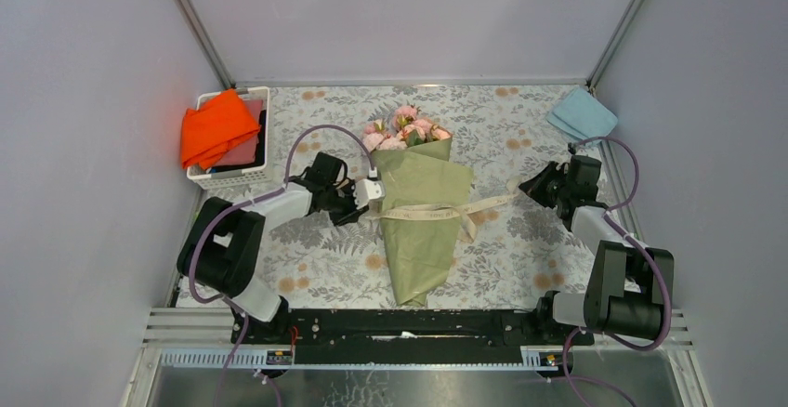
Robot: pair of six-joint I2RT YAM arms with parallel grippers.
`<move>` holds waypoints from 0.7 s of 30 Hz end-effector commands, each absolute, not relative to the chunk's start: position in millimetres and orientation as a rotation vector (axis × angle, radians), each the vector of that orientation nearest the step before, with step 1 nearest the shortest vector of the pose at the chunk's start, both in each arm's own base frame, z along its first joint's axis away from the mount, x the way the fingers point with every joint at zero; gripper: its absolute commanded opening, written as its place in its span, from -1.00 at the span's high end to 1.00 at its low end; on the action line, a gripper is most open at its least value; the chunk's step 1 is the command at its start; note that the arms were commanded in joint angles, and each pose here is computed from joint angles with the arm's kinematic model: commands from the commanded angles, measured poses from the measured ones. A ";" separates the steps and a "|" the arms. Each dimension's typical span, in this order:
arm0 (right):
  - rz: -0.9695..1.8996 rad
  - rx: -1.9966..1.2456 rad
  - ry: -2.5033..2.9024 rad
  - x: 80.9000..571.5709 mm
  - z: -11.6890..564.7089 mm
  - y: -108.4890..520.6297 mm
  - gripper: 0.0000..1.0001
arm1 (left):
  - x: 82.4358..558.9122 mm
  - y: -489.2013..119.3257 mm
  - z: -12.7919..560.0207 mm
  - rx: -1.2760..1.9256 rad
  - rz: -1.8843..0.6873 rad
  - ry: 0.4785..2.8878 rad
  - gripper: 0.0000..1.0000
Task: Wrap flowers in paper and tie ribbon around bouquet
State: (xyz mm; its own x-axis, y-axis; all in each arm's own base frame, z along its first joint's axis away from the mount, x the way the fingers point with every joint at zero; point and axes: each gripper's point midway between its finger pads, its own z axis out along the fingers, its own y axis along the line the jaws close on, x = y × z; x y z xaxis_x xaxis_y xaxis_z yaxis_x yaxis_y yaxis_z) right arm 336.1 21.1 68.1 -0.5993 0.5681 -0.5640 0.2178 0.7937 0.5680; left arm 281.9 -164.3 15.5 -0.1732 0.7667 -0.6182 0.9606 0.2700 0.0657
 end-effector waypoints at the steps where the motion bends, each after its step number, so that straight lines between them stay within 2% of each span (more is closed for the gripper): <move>1: 0.568 0.524 2.138 351.3 91.7 18.8 1.00 | 292.5 -160.8 13.2 1.539 -0.401 2.018 0.63; 2: 0.564 0.529 2.134 351.8 91.5 18.1 1.00 | 287.9 -160.9 15.0 1.546 -0.416 2.015 0.90; 3: 0.559 0.536 2.131 352.5 91.4 17.0 1.00 | 285.8 -160.7 17.5 1.545 -0.419 2.011 1.00; 9: 0.603 0.506 2.094 359.2 100.3 22.0 1.00 | 283.0 -161.1 27.4 1.486 -0.423 2.013 1.00; 12: 0.662 0.325 2.034 363.7 125.4 40.8 1.00 | 290.1 -164.8 37.5 1.416 -0.430 2.036 1.00; 15: 0.701 0.064 1.870 364.6 164.4 71.7 1.00 | 296.4 -166.1 45.9 1.365 -0.417 2.040 1.00; 21: 0.896 -0.143 1.440 359.2 266.7 106.1 1.00 | 310.1 -159.9 64.8 1.262 -0.331 2.046 1.00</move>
State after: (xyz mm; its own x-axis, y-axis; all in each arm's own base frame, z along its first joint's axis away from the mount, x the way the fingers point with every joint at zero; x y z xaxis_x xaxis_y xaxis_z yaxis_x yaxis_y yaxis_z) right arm 358.3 85.3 167.1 -0.4024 0.4286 -0.8089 -0.3070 0.7693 0.5604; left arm 284.5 -158.2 33.7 -0.2827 0.7233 -0.6300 0.9093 0.4112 0.0642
